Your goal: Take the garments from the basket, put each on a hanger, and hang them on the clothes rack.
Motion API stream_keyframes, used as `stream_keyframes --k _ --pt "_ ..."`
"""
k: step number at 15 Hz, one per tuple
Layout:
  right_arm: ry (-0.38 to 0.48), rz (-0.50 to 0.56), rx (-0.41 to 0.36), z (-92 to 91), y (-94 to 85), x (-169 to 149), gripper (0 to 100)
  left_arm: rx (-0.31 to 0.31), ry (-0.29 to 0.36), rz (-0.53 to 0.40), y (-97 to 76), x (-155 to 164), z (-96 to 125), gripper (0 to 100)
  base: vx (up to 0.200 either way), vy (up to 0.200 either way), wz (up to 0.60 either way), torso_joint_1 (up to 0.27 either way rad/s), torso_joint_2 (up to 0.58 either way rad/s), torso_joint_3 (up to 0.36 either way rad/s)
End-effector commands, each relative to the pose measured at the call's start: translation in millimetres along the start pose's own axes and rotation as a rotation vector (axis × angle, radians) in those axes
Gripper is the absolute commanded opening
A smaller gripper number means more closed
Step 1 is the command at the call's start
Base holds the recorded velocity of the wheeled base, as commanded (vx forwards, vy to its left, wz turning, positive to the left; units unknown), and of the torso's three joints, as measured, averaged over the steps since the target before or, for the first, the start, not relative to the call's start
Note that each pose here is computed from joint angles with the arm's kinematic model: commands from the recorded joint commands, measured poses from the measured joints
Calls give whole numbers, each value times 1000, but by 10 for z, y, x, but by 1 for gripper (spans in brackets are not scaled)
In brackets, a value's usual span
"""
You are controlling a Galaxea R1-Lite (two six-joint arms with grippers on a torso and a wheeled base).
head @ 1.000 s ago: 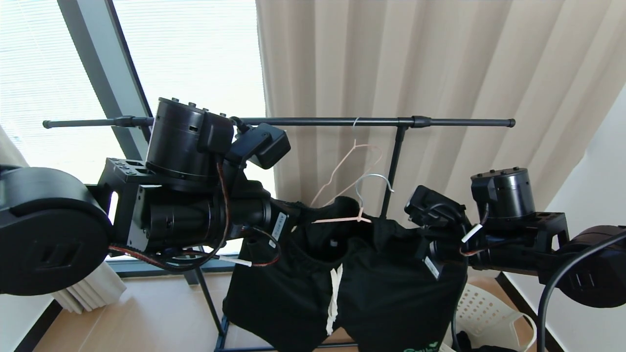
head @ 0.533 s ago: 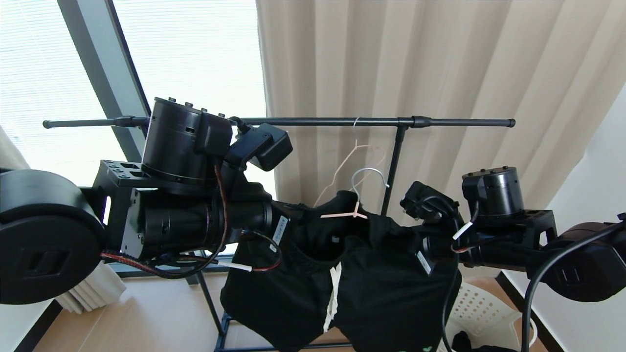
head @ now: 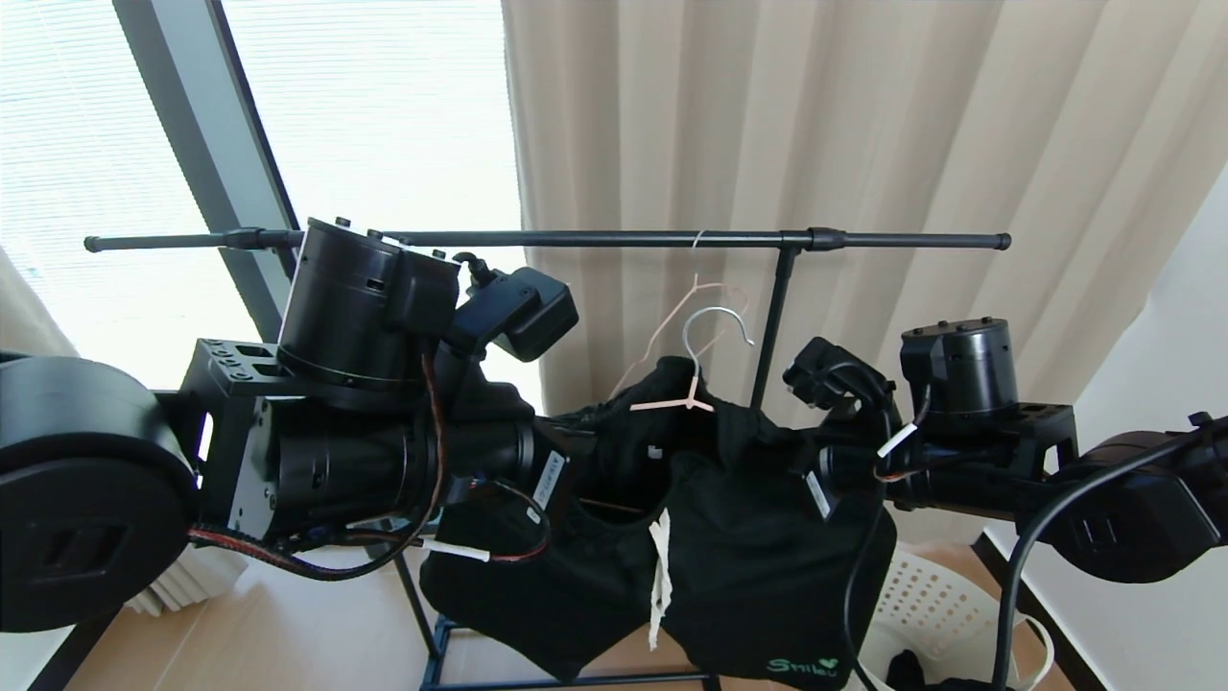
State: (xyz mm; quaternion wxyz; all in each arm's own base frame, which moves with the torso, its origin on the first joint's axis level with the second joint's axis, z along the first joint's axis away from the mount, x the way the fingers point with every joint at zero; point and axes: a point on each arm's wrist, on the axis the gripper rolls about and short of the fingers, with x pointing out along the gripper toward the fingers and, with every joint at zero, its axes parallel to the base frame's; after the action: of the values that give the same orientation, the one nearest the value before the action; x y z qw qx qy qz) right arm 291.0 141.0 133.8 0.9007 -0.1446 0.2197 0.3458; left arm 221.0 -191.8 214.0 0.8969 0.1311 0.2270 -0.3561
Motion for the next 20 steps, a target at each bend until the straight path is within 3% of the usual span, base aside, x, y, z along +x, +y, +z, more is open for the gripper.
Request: stream_keyframes --k 1,6,8,15,16,20 --pt "-15 -1 20 34 -4 -12 0 2 24 -8 -19 39 -60 0 0 0 0 0 0 0" --pt "-80 21 22 128 15 -159 0 12 88 -36 -116 199 -193 0 0 0 0 0 0 0" --pt "-97 33 18 147 29 -224 0 -18 118 -55 -201 314 -237 0 0 0 0 0 0 0" --pt "-131 97 1 133 105 -438 0 -75 66 -56 -251 525 -227 0 0 0 0 0 0 0" --pt "-137 101 -1 139 110 -463 0 -80 52 -54 -250 526 -213 100 0 0 0 0 0 0" --pt "-139 121 -40 108 130 -491 0 -94 36 -67 -309 511 -206 100 0 0 0 0 0 0"
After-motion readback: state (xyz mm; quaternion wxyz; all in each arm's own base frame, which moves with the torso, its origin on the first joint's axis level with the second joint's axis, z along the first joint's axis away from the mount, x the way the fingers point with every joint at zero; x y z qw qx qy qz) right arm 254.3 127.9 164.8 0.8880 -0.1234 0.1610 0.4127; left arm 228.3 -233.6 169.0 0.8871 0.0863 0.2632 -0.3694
